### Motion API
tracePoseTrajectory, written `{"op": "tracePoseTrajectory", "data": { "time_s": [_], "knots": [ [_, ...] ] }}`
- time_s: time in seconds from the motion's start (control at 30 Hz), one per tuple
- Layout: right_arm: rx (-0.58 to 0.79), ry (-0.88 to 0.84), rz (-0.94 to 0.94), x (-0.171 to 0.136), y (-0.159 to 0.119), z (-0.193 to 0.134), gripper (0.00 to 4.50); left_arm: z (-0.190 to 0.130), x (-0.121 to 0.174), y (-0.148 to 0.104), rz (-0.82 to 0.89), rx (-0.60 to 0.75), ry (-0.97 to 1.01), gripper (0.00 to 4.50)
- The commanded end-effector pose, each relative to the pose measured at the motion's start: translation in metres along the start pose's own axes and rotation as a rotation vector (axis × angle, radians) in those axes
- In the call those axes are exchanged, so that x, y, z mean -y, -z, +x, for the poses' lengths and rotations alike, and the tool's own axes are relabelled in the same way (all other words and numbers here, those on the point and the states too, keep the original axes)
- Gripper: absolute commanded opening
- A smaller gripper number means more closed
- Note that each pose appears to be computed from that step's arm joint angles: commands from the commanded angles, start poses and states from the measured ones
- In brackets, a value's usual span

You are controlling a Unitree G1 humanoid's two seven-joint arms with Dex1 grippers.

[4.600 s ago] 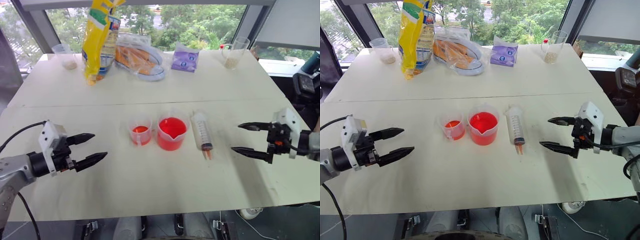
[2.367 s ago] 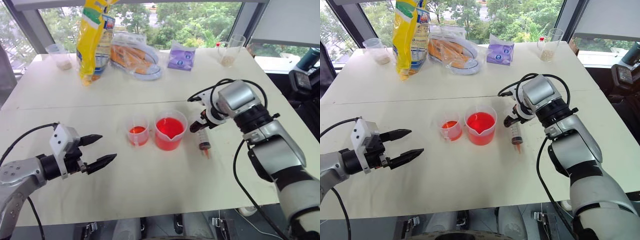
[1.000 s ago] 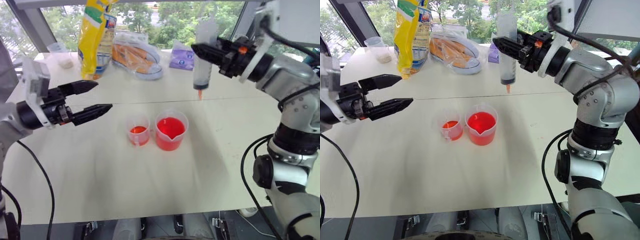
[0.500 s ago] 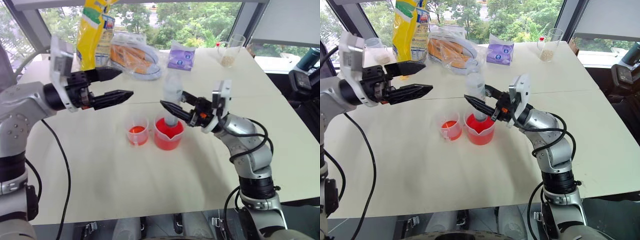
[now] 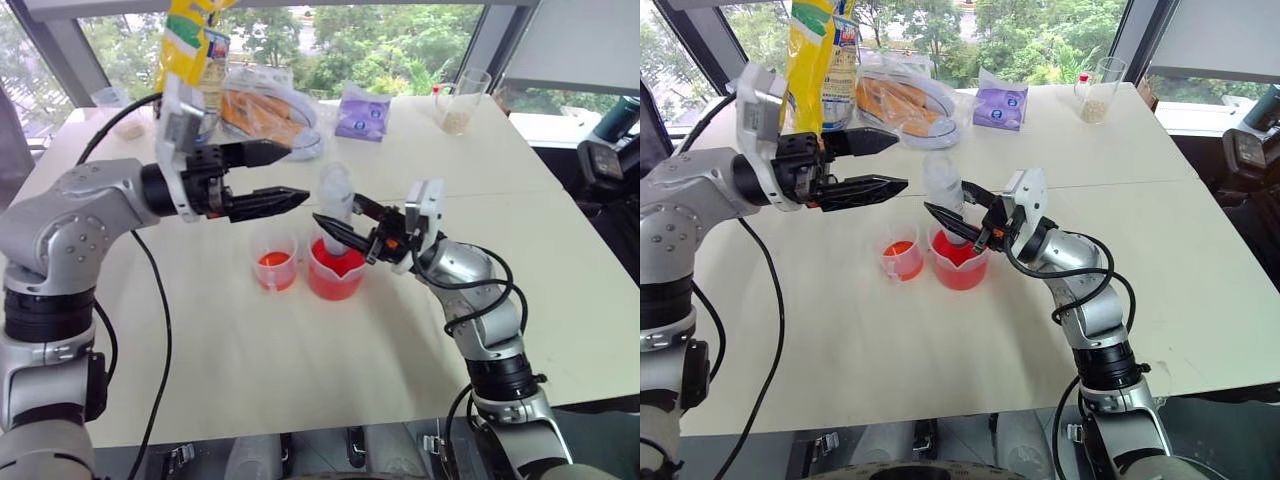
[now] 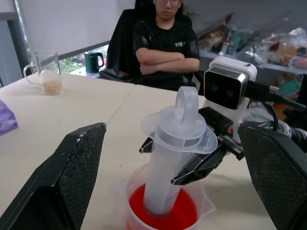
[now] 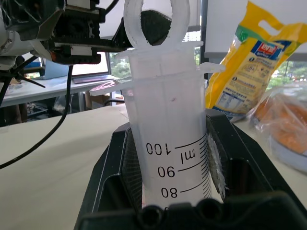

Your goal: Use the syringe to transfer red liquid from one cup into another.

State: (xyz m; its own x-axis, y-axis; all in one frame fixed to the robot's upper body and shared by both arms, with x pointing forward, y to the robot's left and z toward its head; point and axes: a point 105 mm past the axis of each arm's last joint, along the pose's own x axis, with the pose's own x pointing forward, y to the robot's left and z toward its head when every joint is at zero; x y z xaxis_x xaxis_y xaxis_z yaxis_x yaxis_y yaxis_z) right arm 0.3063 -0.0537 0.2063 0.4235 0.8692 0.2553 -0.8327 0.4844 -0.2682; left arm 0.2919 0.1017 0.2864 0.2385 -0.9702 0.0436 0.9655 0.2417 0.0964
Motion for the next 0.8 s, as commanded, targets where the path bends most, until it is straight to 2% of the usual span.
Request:
{"op": "tracePoseTrajectory", "data": {
  "time_s": [0.03,0.37,0.47,0.7,0.8],
  "knots": [
    [0.025,0.000,0.023,-0.001,-0.005,0.000,1.45,0.008,0.001,-0.005,0.041,0.002,0.014,4.50],
    [0.004,0.014,0.090,0.000,-0.003,0.001,1.45,0.022,-0.006,0.004,0.040,-0.017,-0.007,4.50],
    [-0.001,0.018,0.092,0.001,-0.002,0.001,1.45,0.024,-0.005,0.008,0.029,-0.027,0.003,3.61],
    [-0.007,0.012,0.087,-0.001,-0.002,0.001,1.45,0.032,-0.002,0.013,0.009,-0.022,0.020,0.05],
    [-0.010,0.005,0.086,-0.003,-0.002,0.000,1.45,0.035,0.000,0.013,0.006,-0.019,0.027,0.05]
  ]
}}
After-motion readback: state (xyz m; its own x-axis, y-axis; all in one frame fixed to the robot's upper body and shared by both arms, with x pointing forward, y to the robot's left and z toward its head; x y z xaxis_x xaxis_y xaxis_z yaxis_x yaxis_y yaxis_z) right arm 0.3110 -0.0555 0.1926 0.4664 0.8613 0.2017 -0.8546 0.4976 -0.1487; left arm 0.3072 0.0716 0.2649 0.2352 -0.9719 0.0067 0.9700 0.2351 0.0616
